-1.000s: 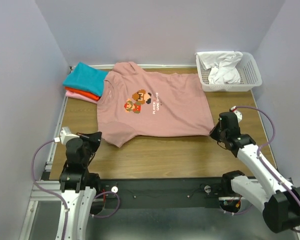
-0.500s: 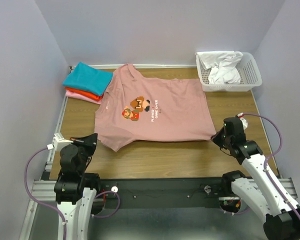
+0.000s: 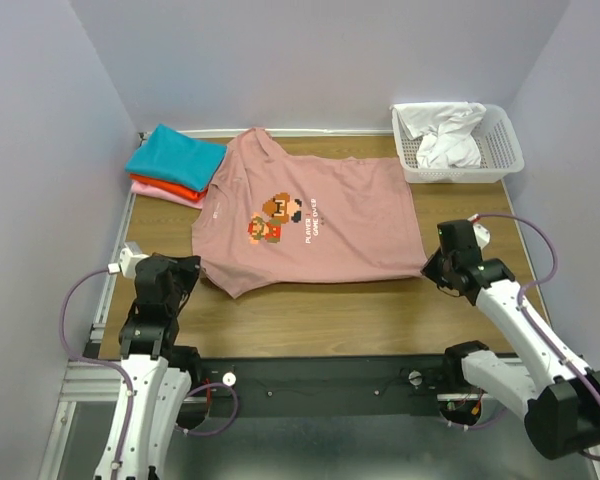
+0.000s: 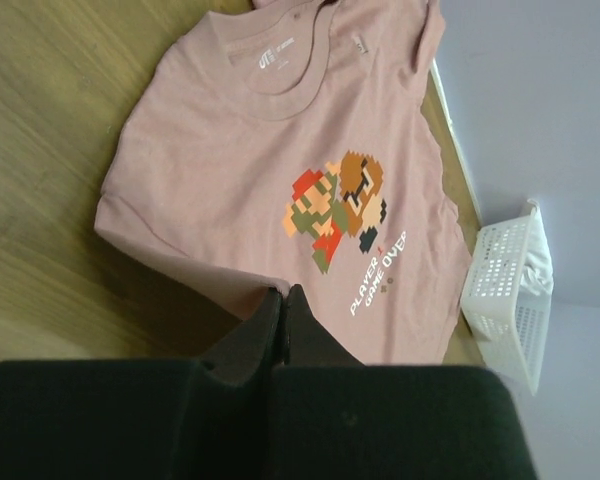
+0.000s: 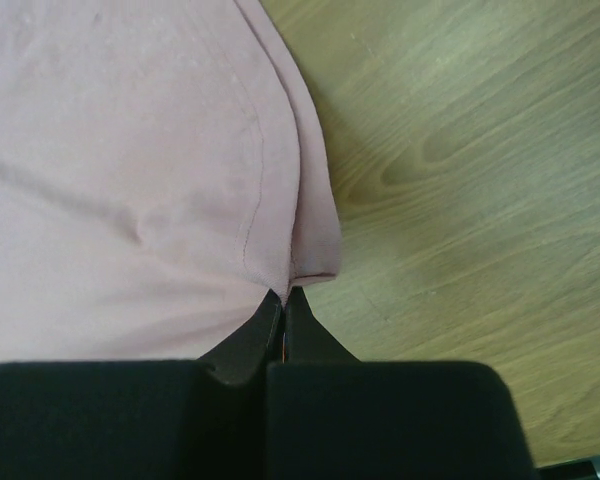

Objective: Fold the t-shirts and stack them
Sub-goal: Fold the tshirt

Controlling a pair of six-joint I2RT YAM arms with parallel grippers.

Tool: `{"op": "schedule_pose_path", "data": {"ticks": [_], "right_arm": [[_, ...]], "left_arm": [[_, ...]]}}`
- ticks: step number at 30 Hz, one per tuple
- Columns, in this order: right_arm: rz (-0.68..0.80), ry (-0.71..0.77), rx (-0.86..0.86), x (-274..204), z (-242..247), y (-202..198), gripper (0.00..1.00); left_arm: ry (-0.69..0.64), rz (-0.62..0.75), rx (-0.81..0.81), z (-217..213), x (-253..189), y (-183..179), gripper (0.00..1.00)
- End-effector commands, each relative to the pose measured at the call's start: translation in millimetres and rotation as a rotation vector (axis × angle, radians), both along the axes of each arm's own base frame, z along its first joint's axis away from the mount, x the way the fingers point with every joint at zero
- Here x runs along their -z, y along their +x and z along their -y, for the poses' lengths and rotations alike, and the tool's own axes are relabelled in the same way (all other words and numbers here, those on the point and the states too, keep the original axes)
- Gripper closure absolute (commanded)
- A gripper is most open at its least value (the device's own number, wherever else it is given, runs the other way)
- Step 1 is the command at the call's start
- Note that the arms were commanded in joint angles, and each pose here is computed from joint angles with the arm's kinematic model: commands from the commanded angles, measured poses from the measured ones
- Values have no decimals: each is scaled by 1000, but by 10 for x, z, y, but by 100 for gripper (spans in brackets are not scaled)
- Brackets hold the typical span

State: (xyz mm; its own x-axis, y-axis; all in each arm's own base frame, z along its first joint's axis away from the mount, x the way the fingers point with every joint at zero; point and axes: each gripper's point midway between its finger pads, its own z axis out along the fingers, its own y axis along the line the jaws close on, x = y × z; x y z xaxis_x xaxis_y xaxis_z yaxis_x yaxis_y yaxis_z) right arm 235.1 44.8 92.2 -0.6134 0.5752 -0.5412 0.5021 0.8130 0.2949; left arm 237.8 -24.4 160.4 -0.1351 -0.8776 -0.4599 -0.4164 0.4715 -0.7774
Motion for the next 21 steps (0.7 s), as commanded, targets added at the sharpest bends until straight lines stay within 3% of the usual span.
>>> {"op": "schedule_pose_path", "data": {"ticks": [1, 15, 21], "right_arm": [[-4, -97, 5, -104, 131, 153, 100], [-37, -169, -35, -186, 62, 787, 100], [-54, -203, -49, -160, 44, 1008, 100]], "left_arm": [[35, 99, -20, -57, -275, 233, 100], [115, 80, -6, -84, -423, 805, 100], [162, 25, 73, 17, -322, 1061, 100]]}}
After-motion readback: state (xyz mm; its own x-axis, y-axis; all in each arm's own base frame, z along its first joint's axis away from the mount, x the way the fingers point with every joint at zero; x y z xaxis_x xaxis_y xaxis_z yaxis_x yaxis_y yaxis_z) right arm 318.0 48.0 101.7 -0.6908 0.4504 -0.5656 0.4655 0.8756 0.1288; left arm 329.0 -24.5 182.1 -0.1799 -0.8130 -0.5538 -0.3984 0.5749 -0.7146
